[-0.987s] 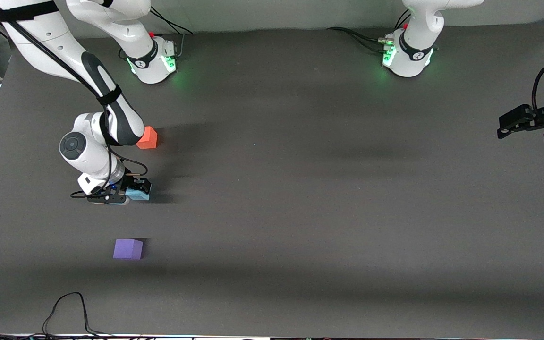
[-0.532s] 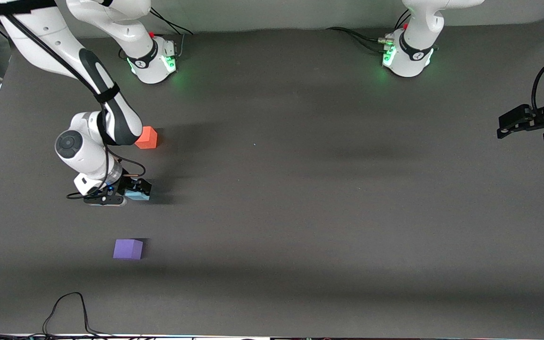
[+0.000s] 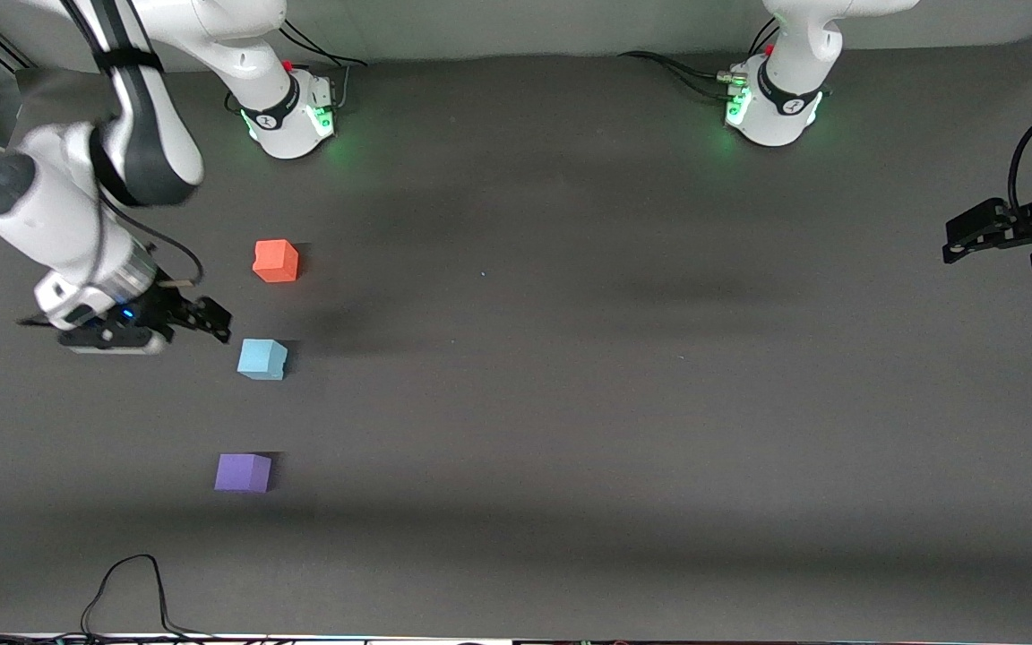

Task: Place blue block between orange and purple blocks
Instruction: 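Open the right gripper and lift it off the blue cube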

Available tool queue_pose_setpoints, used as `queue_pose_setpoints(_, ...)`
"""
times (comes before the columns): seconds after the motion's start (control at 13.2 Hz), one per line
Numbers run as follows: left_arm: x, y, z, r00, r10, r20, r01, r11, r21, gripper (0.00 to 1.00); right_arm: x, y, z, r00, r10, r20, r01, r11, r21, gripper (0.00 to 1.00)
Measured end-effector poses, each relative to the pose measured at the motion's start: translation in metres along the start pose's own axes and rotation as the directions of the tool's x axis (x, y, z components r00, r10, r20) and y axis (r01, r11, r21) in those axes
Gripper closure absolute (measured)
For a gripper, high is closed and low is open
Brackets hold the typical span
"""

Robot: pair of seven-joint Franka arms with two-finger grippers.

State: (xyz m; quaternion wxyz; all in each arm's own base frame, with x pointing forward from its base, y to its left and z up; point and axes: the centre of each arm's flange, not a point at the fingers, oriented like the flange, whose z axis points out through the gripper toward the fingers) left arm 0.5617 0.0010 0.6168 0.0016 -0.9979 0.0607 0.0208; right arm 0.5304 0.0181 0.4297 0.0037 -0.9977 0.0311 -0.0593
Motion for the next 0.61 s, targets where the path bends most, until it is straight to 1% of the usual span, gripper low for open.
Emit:
queue_pose_setpoints(0.15,0.000,0.000,0.000,1.000,0.000,0.000,0.000,1.000,0.000,0.00,-0.003,0.001,-0.064,1.000,0.000,0.024,0.000,1.000,0.000,0.00)
queue_pose_setpoints(0.3,0.000,0.000,0.000,1.000,-0.001,0.000,0.001,1.000,0.000,0.00,-0.009,0.001,-0.117,1.000,-0.001,0.028,0.001,1.000,0.005,0.00)
queue_pose_setpoints(0.46,0.000,0.000,0.000,1.000,-0.001,0.000,0.001,1.000,0.000,0.00,-0.017,0.001,-0.155,0.999,-0.004,0.032,0.003,1.000,0.010,0.00)
queue_pose_setpoints(0.61,0.000,0.000,0.000,1.000,-0.001,0.000,0.001,1.000,0.000,0.00,-0.021,0.001,-0.180,0.999,-0.006,0.042,0.006,1.000,0.011,0.00)
